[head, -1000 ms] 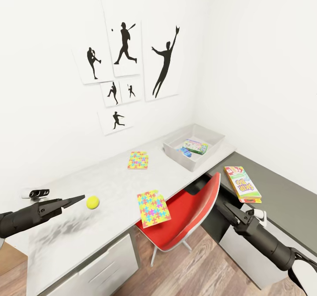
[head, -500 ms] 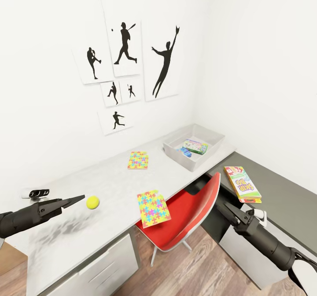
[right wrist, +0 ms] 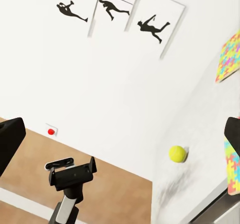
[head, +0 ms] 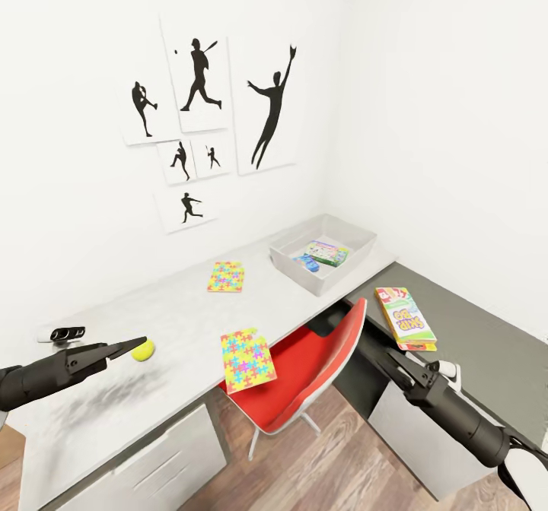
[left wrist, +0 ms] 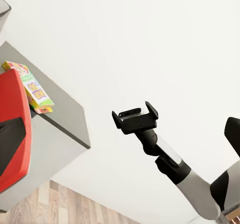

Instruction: Put all the toys in the child's room - the three board games (two on the bed and one on the table), the two jigsaw puzzles on the table, and the tennis ball on the table - inside the toy box on the table in the child's room.

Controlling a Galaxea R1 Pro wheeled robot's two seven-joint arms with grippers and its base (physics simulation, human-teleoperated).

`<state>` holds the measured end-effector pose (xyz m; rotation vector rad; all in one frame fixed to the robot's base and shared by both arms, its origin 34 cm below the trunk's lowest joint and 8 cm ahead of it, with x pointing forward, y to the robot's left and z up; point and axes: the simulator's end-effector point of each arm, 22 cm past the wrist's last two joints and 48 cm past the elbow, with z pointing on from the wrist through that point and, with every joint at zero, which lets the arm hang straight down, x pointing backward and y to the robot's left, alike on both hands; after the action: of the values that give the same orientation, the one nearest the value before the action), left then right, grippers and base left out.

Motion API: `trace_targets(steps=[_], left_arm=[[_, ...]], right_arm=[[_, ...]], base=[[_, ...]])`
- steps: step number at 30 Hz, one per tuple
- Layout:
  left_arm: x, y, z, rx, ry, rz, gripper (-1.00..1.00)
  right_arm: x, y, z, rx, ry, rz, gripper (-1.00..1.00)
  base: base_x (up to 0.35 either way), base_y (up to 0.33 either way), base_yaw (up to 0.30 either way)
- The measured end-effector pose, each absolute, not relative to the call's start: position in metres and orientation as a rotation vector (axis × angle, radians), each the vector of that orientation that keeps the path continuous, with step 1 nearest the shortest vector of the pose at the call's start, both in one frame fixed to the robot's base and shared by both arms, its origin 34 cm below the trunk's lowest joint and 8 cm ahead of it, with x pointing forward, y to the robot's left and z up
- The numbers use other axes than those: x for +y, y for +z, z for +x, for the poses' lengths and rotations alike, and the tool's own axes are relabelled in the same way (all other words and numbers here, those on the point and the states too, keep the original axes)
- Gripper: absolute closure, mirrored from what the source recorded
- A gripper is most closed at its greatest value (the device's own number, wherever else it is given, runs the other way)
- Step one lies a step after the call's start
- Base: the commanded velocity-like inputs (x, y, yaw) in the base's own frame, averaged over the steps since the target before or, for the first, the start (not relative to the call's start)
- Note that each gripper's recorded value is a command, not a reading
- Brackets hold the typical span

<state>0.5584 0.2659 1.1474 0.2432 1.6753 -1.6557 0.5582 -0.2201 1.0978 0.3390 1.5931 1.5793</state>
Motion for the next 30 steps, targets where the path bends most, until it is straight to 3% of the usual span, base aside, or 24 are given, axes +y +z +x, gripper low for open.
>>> trace_targets(steps=[30], left_arm=[[0.266,1.164,0.553,1.648,-1.642,0.271,-1.00]], right_arm=[[-0.222,1.116,0.557,1.546,1.554,0.305,-1.00]], base=[[0.000,-0.206,0.000]])
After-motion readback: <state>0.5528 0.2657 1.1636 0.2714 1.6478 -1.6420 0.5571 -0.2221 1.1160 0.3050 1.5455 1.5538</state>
